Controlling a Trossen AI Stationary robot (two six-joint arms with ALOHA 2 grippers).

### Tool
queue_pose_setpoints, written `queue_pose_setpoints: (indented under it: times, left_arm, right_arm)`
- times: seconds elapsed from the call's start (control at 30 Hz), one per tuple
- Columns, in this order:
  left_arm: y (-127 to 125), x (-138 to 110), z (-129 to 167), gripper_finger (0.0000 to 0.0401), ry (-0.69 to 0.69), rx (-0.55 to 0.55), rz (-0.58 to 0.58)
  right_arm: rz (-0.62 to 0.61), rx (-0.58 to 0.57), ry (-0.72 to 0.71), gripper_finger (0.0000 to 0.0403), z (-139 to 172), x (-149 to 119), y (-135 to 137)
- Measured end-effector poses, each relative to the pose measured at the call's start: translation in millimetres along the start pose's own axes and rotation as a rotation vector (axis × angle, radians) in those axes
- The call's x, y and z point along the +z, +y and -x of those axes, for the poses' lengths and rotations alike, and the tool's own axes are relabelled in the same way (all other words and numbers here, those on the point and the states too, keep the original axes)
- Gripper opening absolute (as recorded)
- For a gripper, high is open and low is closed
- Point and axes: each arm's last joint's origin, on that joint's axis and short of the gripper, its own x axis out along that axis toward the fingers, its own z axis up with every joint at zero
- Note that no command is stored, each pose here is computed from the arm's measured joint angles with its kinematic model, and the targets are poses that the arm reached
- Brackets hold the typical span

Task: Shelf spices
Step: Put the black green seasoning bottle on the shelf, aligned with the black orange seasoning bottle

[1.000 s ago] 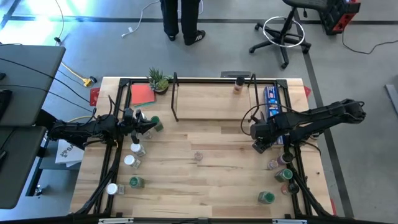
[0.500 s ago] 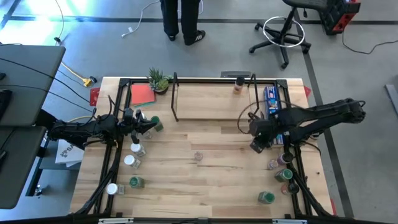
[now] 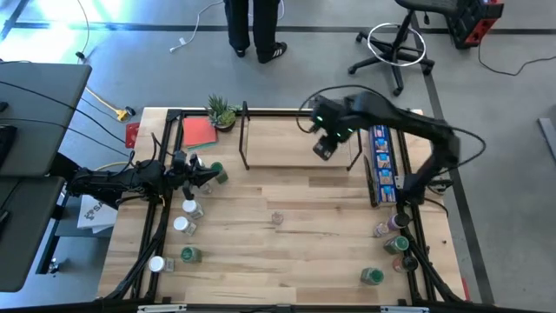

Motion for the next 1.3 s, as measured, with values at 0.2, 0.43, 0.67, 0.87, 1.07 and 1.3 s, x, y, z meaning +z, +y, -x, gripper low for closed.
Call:
queue_pose_setpoints:
  times: [0.2, 0.43, 0.67, 0.87, 1.07, 1.3]
  left_arm:
    - [0, 0, 0, 0.0001, 0.000, 0.000, 0.023]
    - [0, 0, 0, 0.0001, 0.001, 0.000, 0.023]
    - [0, 0, 0, 0.0001, 0.000, 0.000, 0.023]
    - [0, 0, 0, 0.0001, 0.001, 0.000, 0.023]
    - [0, 0, 0, 0.0001, 0.000, 0.000, 0.023]
    - [0, 0, 0, 0.0001, 0.001, 0.000, 0.023]
  right_arm:
    - [0.168, -0.029, 0.155, 0.0189, -50, 20, -15]
    - [0.148, -0.047, 0.189, 0.0189, -81, 21, -42]
    - [0.118, -0.059, 0.199, 0.0189, -98, 20, -59]
    - [0.111, -0.084, 0.176, 0.0244, -100, 22, -60]
    - [0.112, -0.129, 0.154, 0.0257, -100, 24, -61]
    - [0.129, -0.222, 0.144, 0.0259, -99, 24, -62]
